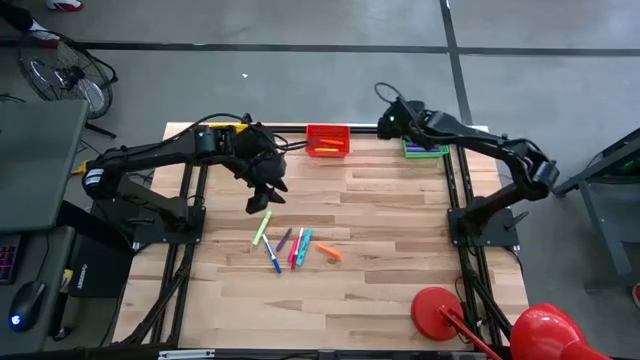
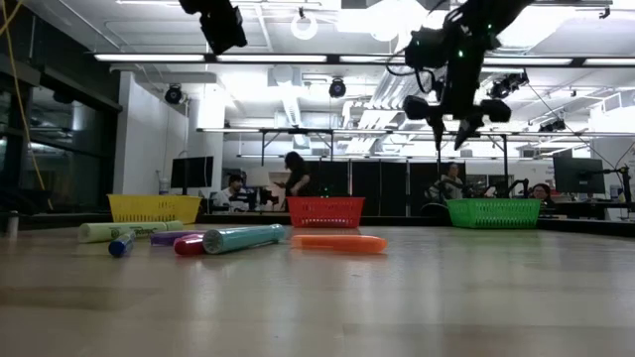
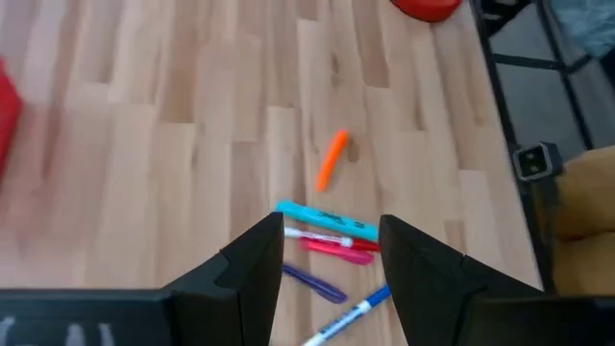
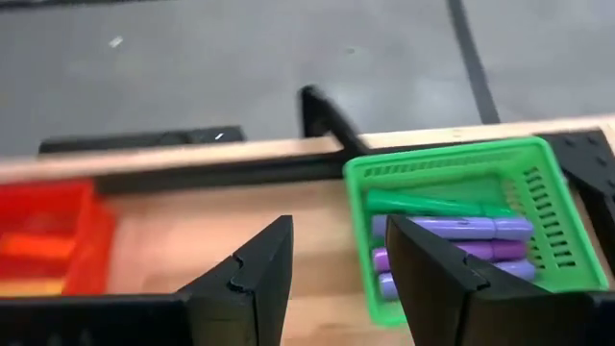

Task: Pick & Place Markers
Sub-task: Put the orange pen into the red bin

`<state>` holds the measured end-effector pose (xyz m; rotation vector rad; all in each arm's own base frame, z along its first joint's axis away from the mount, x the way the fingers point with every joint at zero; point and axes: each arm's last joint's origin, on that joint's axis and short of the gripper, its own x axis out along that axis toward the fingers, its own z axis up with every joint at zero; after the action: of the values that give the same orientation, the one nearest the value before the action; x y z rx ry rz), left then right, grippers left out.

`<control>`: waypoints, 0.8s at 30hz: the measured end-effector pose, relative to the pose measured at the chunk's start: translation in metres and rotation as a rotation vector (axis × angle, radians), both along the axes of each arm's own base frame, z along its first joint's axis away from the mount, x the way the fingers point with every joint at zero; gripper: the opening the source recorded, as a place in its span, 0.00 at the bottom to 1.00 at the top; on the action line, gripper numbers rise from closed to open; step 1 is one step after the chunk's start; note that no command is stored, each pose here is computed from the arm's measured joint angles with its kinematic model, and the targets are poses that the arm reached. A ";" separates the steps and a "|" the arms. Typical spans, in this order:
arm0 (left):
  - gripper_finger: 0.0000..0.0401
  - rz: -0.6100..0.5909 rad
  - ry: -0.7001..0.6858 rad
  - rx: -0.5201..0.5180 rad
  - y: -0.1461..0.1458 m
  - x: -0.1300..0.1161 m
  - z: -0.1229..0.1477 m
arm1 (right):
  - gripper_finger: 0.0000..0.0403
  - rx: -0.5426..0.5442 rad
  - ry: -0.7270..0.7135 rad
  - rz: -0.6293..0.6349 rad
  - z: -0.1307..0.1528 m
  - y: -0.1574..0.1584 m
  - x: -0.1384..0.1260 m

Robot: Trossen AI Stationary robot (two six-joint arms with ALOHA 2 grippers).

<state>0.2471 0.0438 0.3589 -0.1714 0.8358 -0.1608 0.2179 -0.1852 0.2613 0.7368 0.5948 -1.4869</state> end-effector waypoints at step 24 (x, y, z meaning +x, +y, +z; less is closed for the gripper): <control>0.42 0.127 0.001 0.025 0.000 -0.013 0.003 | 0.39 0.037 0.001 0.981 0.006 0.166 0.075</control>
<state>0.2339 0.0439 0.3618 -0.2008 0.8247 -0.0308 0.2933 -0.0197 0.2676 0.3623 0.8251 -0.5668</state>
